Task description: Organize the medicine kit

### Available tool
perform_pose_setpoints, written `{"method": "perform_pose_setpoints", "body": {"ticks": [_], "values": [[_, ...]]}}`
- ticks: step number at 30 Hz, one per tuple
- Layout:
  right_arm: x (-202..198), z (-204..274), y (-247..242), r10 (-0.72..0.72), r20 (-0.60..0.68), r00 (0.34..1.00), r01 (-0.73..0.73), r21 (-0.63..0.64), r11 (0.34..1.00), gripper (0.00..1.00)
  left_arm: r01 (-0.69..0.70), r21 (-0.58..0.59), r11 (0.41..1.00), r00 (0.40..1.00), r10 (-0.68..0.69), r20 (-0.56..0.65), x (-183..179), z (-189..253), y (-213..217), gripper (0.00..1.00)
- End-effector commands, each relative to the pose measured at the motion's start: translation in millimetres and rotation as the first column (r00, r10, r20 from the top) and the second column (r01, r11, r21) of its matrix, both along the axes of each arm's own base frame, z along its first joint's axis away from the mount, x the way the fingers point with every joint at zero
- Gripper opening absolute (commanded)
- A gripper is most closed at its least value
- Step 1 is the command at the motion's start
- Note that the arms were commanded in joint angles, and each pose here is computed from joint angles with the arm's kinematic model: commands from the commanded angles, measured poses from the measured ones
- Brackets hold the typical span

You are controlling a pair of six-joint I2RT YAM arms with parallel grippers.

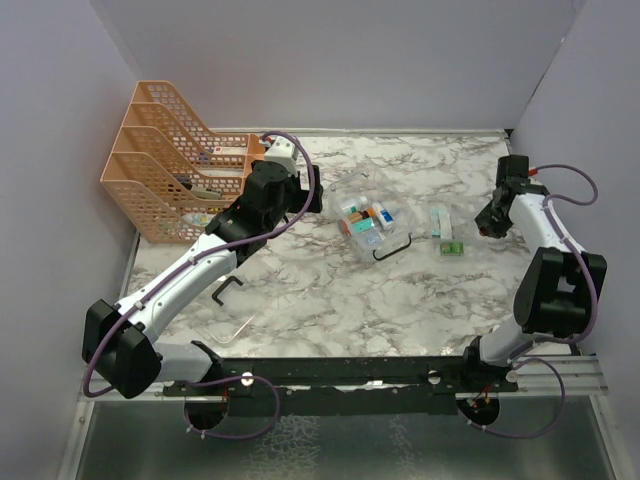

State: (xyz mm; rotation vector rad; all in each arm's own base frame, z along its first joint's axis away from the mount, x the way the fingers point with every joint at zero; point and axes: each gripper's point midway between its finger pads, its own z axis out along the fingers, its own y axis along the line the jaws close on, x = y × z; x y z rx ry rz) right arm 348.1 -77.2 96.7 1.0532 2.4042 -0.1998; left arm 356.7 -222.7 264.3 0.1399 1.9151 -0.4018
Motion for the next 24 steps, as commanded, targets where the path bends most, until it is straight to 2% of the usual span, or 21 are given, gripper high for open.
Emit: {"method": "perform_pose_setpoints", "body": {"ticks": [1,6,24], "values": [[15,4,-11,-0.007,0.038,0.999,0.007,-0.004,1.0,0.22,-0.014,-0.007,1.0,0.999,0.014,0.037,-2,12,4,0.92],[27,-2,-17,0.024,0.054,0.998,-0.024,0.001,1.0,0.22,-0.014,-0.006,1.0,0.999,0.014,0.038,-1,12,4,0.92],[42,-40,-14,0.088,-0.018,0.996,-0.087,0.048,0.995,0.22,0.013,0.005,1.0,0.999,-0.013,0.048,-2,13,1,0.92]]}}
